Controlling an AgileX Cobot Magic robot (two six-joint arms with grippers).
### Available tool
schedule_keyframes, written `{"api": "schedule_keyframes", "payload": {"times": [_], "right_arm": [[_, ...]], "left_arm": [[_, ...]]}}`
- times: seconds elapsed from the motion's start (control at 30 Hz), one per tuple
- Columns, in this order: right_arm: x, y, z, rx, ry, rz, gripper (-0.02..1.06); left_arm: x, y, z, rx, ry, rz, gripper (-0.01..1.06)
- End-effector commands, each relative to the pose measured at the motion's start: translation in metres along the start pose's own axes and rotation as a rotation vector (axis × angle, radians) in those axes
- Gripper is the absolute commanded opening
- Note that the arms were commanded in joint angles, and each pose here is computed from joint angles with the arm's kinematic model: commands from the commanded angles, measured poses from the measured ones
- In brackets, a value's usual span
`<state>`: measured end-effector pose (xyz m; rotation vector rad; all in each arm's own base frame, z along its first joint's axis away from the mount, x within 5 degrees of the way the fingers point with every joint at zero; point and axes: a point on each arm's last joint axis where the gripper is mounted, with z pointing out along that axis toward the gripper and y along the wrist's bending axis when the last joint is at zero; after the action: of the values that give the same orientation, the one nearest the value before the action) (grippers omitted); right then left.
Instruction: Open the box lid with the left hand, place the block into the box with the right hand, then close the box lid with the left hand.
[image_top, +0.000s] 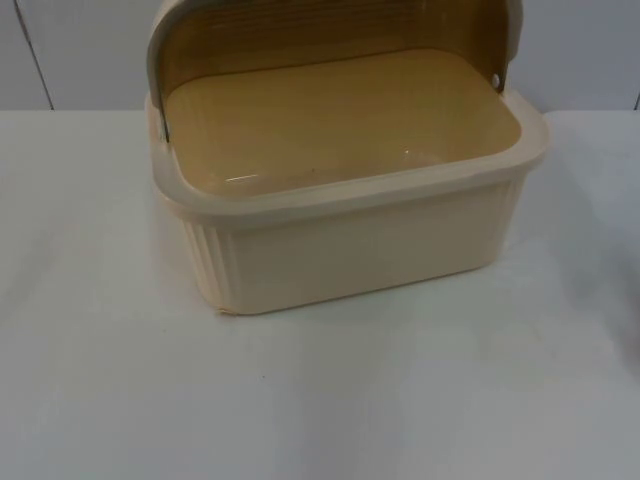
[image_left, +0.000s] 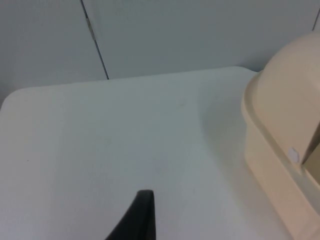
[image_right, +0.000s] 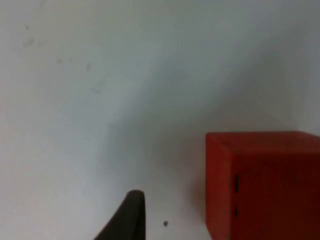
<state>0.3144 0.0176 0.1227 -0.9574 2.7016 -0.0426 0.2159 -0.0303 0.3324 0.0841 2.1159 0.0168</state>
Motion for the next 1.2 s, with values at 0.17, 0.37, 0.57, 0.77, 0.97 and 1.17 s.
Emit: {"api": "schedule_keyframes", "payload": {"times": [0.17,0.37,0.57,0.77,0.97,1.17], "right_arm": [[-0.003,-0.004,0.004,0.033,-0.03,-0.019,0.92],[-0.004,-0.004,0.005,0.038,-0.036,0.031,0.2],[-0.004,-0.004,0.005,0.038,-0.038,0.09,0.0],[-0.008,-0.007,-0.009,0.067,-0.085,0.145,0.0],[-0.019,-0.012,-0.052,0.16,-0.242,0.196,0.0],[-0.023,-0.012,-0.101,0.23,-0.404,0.288,0.0]], "left_arm": [[0.001,0.002,-0.002,-0.006,-0.004,0.001,1.04],[0.001,0.002,-0.002,-0.007,-0.004,0.002,1.04],[0.001,0.002,-0.002,-0.007,-0.004,0.002,1.04],[0.001,0.002,-0.002,-0.01,-0.003,0.006,1.04],[0.001,0.002,-0.002,-0.01,-0.001,0.006,1.04],[0.0,0.002,-0.002,-0.008,-0.007,0.006,1.04]]}}
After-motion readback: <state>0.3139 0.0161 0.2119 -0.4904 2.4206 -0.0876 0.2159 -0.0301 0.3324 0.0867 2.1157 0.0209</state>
